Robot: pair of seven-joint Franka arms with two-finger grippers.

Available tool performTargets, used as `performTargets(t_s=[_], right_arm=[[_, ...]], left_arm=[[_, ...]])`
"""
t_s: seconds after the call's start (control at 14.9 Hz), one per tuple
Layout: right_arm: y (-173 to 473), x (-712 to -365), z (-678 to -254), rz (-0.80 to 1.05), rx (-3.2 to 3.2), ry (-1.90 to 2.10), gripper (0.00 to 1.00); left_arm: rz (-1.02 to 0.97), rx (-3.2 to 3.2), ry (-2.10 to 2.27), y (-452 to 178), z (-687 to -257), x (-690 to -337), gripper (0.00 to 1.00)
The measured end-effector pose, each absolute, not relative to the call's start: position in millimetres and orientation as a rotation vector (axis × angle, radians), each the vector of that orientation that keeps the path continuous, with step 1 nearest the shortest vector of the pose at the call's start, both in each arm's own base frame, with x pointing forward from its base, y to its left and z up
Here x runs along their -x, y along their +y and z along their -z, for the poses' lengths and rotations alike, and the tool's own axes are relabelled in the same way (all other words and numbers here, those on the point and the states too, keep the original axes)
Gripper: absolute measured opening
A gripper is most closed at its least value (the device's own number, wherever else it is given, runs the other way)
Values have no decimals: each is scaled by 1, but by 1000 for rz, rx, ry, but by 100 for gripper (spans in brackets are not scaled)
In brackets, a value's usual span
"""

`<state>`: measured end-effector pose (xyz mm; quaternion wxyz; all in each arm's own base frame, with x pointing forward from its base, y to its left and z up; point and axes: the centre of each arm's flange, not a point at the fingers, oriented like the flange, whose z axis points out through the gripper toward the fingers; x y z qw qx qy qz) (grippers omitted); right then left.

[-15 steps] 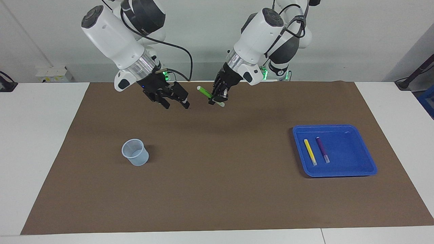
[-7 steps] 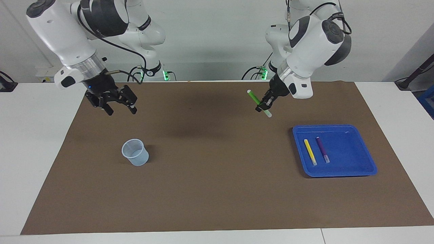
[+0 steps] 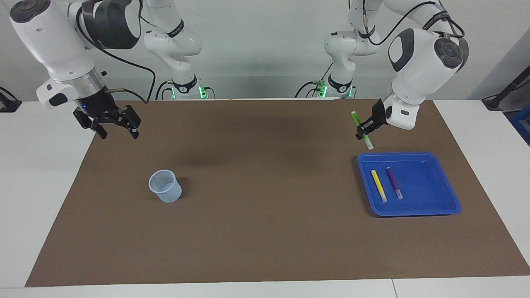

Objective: Right arm passes pens to left for tray arrangement
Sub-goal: 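Carry the green pen to the tray while the right gripper withdraws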

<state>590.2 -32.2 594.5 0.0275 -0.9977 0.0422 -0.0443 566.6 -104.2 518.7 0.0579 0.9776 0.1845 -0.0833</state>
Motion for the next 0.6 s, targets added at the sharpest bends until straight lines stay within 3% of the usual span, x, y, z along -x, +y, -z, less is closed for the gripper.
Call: performTargets(t_s=[0.6], right_arm=[[-10, -576, -592, -13, 3083, 68, 100]], left_arm=[[96, -3130, 110, 38, -449, -582, 18]])
